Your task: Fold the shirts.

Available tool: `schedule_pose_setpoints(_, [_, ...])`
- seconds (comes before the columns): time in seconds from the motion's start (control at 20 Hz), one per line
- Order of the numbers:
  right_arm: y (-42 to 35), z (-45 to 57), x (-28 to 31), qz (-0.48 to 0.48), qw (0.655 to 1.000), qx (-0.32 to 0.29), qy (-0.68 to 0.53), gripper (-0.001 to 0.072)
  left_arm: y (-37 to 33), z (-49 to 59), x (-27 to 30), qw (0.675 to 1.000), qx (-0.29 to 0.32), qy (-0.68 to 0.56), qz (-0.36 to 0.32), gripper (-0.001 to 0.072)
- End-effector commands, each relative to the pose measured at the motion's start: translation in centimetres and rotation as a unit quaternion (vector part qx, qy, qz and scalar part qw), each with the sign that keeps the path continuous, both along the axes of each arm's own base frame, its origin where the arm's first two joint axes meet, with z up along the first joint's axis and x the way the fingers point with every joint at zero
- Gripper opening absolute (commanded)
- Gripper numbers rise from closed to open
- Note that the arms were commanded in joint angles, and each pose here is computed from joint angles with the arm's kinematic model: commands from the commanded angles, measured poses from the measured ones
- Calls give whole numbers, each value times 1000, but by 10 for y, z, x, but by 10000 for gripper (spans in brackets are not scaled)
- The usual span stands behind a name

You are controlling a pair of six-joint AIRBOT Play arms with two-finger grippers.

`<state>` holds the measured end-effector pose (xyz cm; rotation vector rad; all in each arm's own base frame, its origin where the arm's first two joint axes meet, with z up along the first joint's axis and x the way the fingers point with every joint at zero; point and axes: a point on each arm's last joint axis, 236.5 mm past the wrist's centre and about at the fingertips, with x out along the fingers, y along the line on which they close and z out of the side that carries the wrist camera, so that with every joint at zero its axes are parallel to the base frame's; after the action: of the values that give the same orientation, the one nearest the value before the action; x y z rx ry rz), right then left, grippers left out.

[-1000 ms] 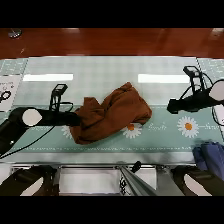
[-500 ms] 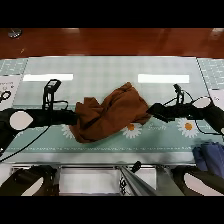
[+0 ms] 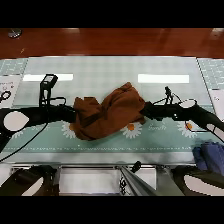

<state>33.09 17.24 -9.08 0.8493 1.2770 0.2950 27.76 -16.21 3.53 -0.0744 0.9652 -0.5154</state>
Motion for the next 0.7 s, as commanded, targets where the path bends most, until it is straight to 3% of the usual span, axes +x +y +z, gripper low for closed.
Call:
schedule_pose_setpoints(0.0, [17,29,8,35,998,17,-40,33,3,36,17,998,9,-57,-4,18])
schedule_pose_setpoints(0.2, [1,185,48,66,966,7,-251,32,33,172,32,972,56,-228,5,18])
schedule_pose_setpoints(0.35, [-44,355,45,7,891,-49,-451,31,80,307,7,920,93,-377,57,17])
schedule_pose_setpoints(0.5, [-74,473,-5,-54,821,-88,-561,31,99,396,-39,878,50,-466,93,18])
schedule_pose_setpoints(0.65, [-72,514,-52,-50,795,-112,-594,31,107,408,-65,885,21,-453,109,18])
